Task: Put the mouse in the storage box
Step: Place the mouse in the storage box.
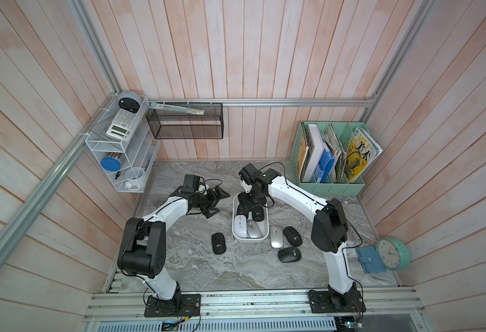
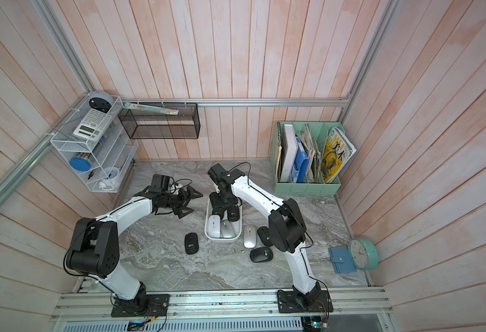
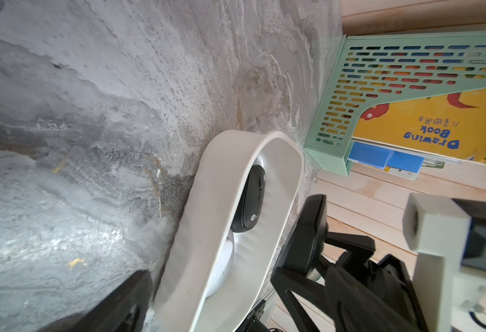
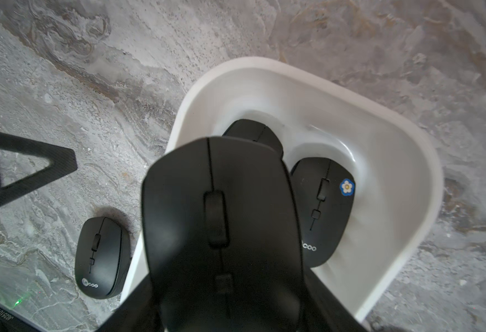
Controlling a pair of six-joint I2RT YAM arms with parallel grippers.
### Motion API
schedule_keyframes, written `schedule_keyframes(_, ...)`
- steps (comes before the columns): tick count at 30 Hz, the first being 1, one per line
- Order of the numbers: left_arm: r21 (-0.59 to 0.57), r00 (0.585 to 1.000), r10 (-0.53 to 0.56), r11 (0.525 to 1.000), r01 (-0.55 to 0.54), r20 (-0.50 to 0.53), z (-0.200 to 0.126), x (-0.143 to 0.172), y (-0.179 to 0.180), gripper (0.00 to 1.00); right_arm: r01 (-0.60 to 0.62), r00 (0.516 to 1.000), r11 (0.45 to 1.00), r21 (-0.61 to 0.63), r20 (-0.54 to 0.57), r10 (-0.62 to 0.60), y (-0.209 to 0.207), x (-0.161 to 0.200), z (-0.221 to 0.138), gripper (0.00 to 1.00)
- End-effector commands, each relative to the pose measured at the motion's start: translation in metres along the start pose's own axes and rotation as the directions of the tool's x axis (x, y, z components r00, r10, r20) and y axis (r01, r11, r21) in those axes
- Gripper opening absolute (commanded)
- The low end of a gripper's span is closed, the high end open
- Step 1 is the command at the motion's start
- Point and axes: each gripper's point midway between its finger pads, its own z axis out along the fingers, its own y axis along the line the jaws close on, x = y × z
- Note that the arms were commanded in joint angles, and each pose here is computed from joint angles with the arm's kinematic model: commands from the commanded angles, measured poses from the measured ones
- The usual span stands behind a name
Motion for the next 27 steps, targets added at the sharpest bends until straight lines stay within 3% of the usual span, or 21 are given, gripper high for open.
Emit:
schedule_keyframes(1,0.012,0.999,0.019,1.000,-0.019,-0.026,0.001,0.000,0.001,1.00,-0.008,0.999,1.000,-0.015,-0.049,0.007,0.008,0.008,0.004,0.49)
schedule_keyframes(14,0.022,1.000,0.011,1.000,-0.011,-0.028,-0.001,0.004,0.004,1.00,-0.031,0.990,1.000,-0.001,-0.140,0.030,-0.001,0.017,0.038,0.51)
schedule_keyframes(27,0.027,0.999,-0.002,1.000,0.003,-0.038,0.001,0.010,0.008,1.00,-0.053,0.984,0.997,0.047,-0.166,0.060,-0.018,0.011,0.050,0.54)
